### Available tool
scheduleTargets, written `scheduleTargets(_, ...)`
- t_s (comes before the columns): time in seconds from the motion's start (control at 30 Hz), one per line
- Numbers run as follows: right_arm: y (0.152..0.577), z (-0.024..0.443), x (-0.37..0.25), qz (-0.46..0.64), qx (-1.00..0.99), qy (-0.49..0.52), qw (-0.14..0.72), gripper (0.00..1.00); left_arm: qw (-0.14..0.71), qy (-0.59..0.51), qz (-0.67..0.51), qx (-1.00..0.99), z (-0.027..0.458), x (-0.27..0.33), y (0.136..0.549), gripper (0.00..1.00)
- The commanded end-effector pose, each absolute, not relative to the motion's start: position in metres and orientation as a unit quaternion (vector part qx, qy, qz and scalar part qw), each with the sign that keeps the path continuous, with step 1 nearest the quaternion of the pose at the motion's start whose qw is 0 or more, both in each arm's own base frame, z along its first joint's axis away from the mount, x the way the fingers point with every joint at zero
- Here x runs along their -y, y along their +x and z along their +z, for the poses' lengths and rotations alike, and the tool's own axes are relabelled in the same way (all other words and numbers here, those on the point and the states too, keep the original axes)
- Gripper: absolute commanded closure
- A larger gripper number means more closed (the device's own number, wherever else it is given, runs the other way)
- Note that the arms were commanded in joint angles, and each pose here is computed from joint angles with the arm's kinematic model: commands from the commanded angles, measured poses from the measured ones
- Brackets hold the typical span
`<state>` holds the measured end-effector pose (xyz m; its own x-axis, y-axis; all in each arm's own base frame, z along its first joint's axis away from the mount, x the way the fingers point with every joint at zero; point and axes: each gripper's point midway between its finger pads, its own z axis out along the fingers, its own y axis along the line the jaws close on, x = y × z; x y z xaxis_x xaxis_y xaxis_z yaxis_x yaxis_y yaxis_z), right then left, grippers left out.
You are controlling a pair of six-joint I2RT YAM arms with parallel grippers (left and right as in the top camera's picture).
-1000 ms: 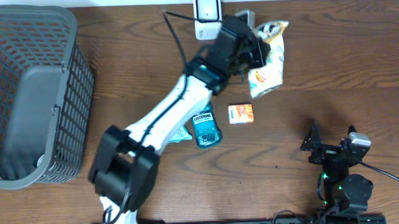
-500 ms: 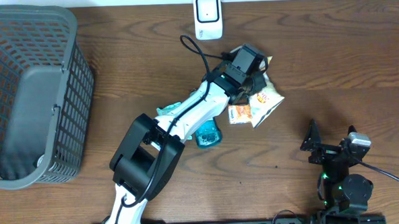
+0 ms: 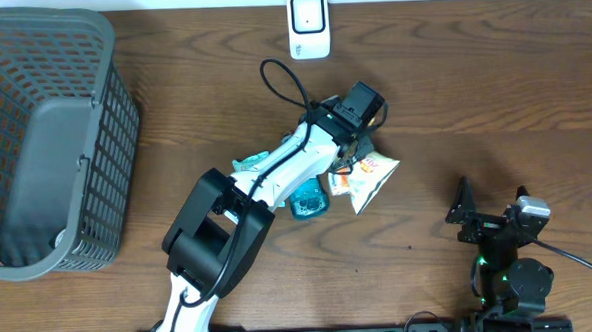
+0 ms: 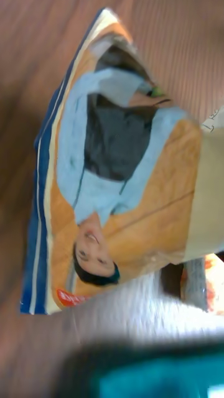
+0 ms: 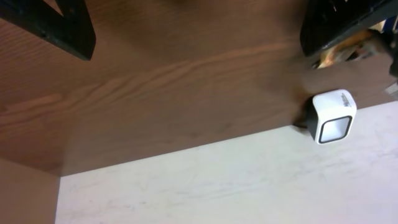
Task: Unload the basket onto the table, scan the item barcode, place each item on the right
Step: 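Carry the snack bag over and lay it beside the orange box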
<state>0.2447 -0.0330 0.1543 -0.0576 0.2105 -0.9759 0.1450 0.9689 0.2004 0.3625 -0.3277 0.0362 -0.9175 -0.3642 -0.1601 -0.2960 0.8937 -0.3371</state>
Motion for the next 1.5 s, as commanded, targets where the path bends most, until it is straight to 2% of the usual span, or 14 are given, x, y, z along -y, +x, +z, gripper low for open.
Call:
scheduleTargets(0.0, 0.245, 0.154, 0.032, 0.027, -0.727, 0.124, 0.675, 0.01, 0.132, -0.184, -0.072, -0.971, 0.024, 0.293, 0.361, 0.92)
scheduleTargets(0.27, 0.245, 0.154, 0.032, 0.027, -0.727, 0.124, 0.675, 0.01, 0.136, -0.163, -0.054, -0.976, 0.029, 0.286, 0.360, 0.92)
scheduleTargets(0.37, 0.245, 0.154, 0.032, 0.027, -0.727, 0.124, 0.675, 0.01, 0.136, -0.147, -0.101, -0.975, 0.043, 0.307, 0.366, 0.92)
scheduleTargets(0.5, 0.245, 0.154, 0.032, 0.027, -0.727, 0.124, 0.675, 0.01, 0.139, -0.123, -0.179, -0.966, 0.059, 0.340, 0.376, 0.83)
scheduleTargets(0.57, 0.245, 0.154, 0.032, 0.027, -0.727, 0.124, 0.675, 0.01, 0.137, -0.119, -0.205, -0.962, 0.063, 0.350, 0.377, 0.71)
scheduleTargets(0.63, 0.245, 0.154, 0.032, 0.027, -0.727, 0.124, 0.675, 0.01, 0.139, -0.122, -0.213, -0.959, 0.065, 0.355, 0.378, 0.64)
scheduleTargets(0.73, 0.245, 0.154, 0.032, 0.027, -0.727, 0.124, 0.675, 0.01, 0.141, -0.118, -0.213, -0.960, 0.065, 0.358, 0.375, 0.63)
scheduleTargets(0.77, 0.245, 0.154, 0.032, 0.027, -0.727, 0.124, 0.675, 0.01, 0.142, -0.112, -0.213, -0.960, 0.066, 0.359, 0.375, 0.59)
scheduleTargets(0.9, 0.245, 0.154, 0.032, 0.027, -0.727, 0.124, 0.675, 0.01, 0.160, -0.080, -0.220, -0.959, 0.082, 0.360, 0.377, 0.28)
scheduleTargets(0.93, 0.245, 0.154, 0.032, 0.028, -0.727, 0.124, 0.674, 0.01, 0.170, -0.066, -0.225, -0.957, 0.091, 0.361, 0.378, 0.15)
scheduleTargets(1.0, 0.245, 0.154, 0.032, 0.027, -0.727, 0.124, 0.675, 0.01, 0.195, -0.033, -0.236, -0.951, 0.116, 0.362, 0.380, 0.00)
scheduleTargets(1.13, 0.245, 0.154, 0.032, 0.027, -0.727, 0.124, 0.675, 0.01, 0.287, 0.007, -0.222, -0.932, 0.184, 0.343, 0.388, 0.02)
scheduleTargets(1.27, 0.245, 0.154, 0.032, 0.027, -0.727, 0.124, 0.675, 0.01, 0.410, 0.008, -0.148, -0.900, 0.269, 0.286, 0.391, 0.02)
scheduleTargets(1.47, 0.245, 0.154, 0.032, 0.028, -0.727, 0.124, 0.674, 0.01, 0.566, -0.125, -0.067, -0.812, 0.397, 0.156, 0.375, 0.02)
